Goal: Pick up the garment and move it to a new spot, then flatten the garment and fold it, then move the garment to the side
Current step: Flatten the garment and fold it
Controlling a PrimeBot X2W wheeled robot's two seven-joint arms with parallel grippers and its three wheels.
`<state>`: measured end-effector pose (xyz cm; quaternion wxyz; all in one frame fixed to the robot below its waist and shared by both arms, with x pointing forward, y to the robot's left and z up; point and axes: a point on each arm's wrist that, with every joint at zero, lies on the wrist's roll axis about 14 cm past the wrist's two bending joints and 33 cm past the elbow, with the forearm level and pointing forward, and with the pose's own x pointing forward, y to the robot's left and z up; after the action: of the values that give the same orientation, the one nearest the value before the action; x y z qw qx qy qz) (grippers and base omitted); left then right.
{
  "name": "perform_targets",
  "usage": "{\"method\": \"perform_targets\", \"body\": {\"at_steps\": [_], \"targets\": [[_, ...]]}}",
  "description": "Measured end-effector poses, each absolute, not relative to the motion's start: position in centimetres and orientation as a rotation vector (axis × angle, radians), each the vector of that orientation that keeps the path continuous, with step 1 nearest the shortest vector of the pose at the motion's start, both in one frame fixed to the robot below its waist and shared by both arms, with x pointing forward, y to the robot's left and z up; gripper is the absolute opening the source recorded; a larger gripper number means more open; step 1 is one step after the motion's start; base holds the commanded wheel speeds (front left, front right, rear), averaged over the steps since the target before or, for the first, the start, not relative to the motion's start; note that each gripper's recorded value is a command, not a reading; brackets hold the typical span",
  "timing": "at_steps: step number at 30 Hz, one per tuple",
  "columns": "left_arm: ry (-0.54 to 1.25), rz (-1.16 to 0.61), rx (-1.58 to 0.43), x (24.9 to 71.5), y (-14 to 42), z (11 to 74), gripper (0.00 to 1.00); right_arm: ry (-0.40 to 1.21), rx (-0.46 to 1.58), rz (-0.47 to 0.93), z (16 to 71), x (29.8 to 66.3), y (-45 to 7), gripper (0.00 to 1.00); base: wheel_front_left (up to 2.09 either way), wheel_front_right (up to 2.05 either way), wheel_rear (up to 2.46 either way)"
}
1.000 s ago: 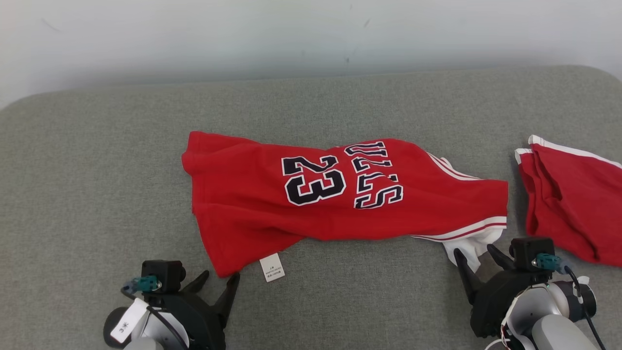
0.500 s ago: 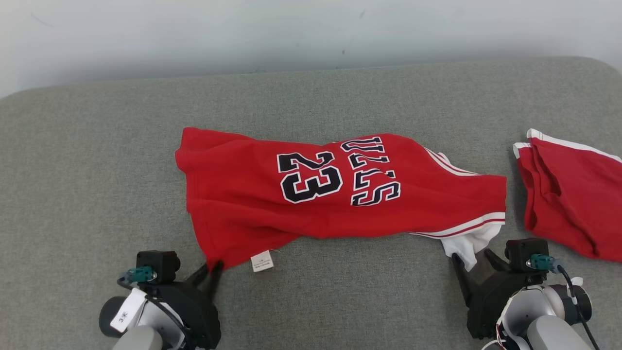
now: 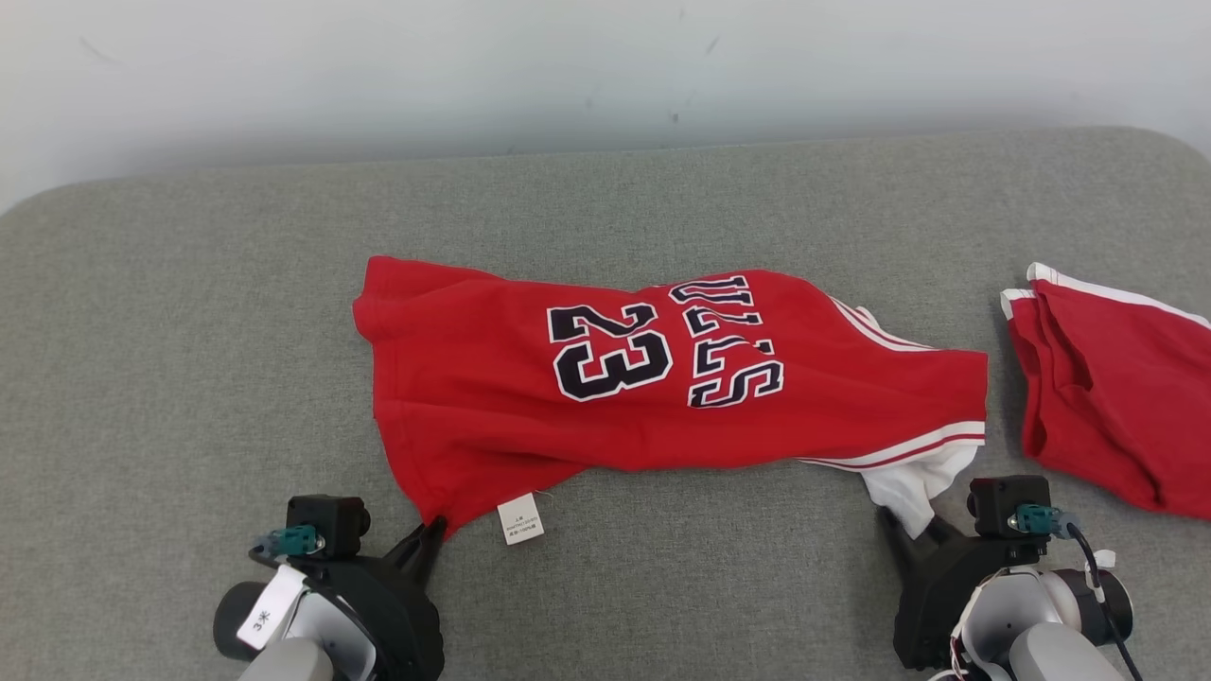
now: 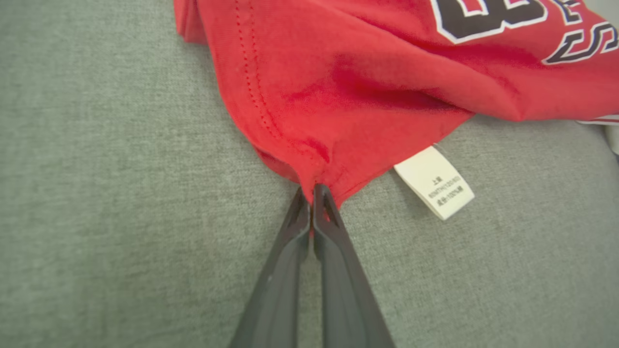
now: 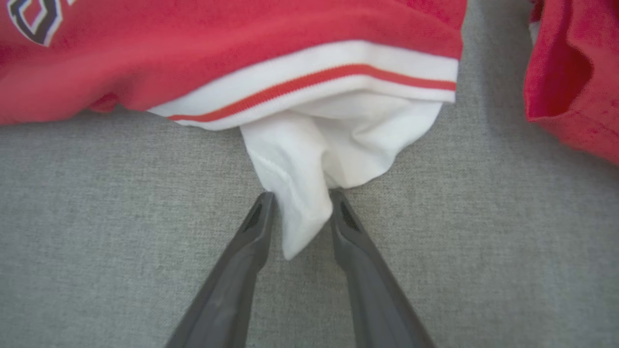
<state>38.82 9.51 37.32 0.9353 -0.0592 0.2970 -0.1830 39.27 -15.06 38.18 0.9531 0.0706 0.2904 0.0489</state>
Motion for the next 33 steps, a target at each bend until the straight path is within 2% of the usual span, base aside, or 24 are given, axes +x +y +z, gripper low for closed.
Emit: {"method": "perform_targets", "body": {"at_steps": [1, 2, 4, 13, 24, 29, 33], "targets": [[0.606, -0.379, -0.120, 38.8, 9.5, 37.4, 0.00, 0.593, 0.147, 0.099, 38.1, 39.2, -15.0, 0.29, 0.00, 0.00, 0.00], [0.603, -0.379, -0.119, 38.9, 9.5, 37.4, 0.00, 0.595, 0.151, 0.098, 38.1, 39.2, -15.0, 0.24, 0.00, 0.00, 0.00], [0.604, -0.378, -0.116, 38.9, 9.5, 37.4, 0.01, 0.603, 0.156, 0.098, 38.0, 39.1, -15.0, 0.01, 0.00, 0.00, 0.00], [0.568, -0.368, -0.114, 38.9, 9.8, 38.0, 0.00, 0.542, 0.163, 0.076, 39.4, 39.5, -15.8, 0.00, 0.00, 0.00, 0.00], [0.410, -0.347, -0.098, 39.8, 11.5, 41.9, 0.00, 0.281, 0.214, 0.030, 46.2, 40.6, -18.1, 0.00, 0.00, 0.00, 0.00], [0.305, -0.337, -0.131, 39.8, 11.8, 44.7, 0.00, 0.171, 0.264, 0.023, 49.2, 39.8, -18.6, 0.00, 0.00, 0.00, 0.00], [0.274, -0.314, -0.196, 38.0, 12.3, 44.9, 0.00, 0.084, 0.317, 0.033, 51.6, 38.6, -18.7, 0.00, 0.00, 0.00, 0.00]]}}
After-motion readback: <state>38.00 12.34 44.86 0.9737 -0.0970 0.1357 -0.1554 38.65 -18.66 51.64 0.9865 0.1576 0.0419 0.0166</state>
